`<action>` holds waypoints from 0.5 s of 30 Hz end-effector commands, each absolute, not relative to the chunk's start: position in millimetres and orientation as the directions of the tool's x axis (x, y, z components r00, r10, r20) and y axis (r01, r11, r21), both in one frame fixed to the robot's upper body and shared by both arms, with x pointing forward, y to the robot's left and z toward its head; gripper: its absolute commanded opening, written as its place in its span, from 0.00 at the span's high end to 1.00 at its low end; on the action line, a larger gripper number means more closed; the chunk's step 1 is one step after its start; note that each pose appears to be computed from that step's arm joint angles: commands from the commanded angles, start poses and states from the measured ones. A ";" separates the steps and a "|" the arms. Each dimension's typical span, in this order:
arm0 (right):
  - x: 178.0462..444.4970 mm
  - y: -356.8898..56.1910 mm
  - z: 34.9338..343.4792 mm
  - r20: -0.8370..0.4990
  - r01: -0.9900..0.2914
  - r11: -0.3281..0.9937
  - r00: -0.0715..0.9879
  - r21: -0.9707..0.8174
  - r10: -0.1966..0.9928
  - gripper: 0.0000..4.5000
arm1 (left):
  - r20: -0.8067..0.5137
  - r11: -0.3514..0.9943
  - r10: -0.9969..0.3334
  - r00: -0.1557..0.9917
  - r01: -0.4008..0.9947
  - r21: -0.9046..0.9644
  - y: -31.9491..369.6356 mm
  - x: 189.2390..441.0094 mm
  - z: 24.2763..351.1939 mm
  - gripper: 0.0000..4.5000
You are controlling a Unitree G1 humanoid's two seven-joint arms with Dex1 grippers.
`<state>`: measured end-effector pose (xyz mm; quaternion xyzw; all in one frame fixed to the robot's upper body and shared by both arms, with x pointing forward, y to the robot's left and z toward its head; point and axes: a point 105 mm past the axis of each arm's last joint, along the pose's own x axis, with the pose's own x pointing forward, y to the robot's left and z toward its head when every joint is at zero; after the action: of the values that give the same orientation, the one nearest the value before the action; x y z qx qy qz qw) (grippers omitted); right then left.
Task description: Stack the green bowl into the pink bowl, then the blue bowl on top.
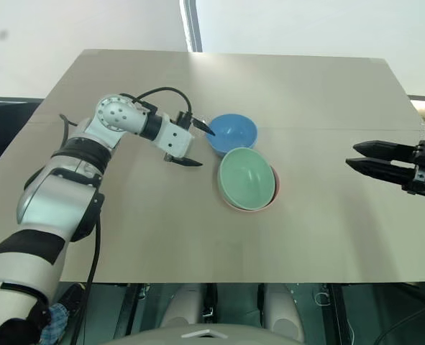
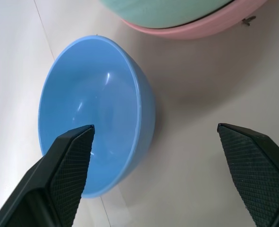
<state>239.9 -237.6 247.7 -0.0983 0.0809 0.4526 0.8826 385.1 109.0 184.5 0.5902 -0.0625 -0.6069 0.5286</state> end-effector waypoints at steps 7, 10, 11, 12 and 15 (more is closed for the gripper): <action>235.1 -238.8 264.7 -0.197 -0.804 0.571 0.594 -0.163 0.780 0.58 | -0.634 -0.424 -0.712 0.302 0.533 0.732 101.2 391.9 186.5 0.01; 235.5 -238.9 265.3 -0.197 -0.805 0.569 0.593 -0.165 0.781 0.58 | -0.636 -0.426 -0.705 0.313 0.531 0.733 99.0 393.6 182.5 0.01; 235.4 -238.8 265.0 -0.197 -0.806 0.569 0.592 -0.166 0.781 0.58 | -0.639 -0.428 -0.702 0.314 0.531 0.731 98.5 394.0 180.9 0.01; 235.4 -238.8 264.9 -0.197 -0.806 0.568 0.591 -0.166 0.782 0.58 | -0.641 -0.426 -0.699 0.317 0.534 0.730 97.8 394.7 179.0 0.01; 235.5 -239.0 264.6 -0.197 -0.807 0.567 0.591 -0.166 0.782 0.58 | -0.640 -0.394 -0.687 0.344 0.564 0.726 94.4 400.7 172.9 0.01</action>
<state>239.0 -239.5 251.0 -0.0991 0.0739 0.4487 0.8851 395.2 98.8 163.0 0.6026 -0.0423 -0.5859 0.5402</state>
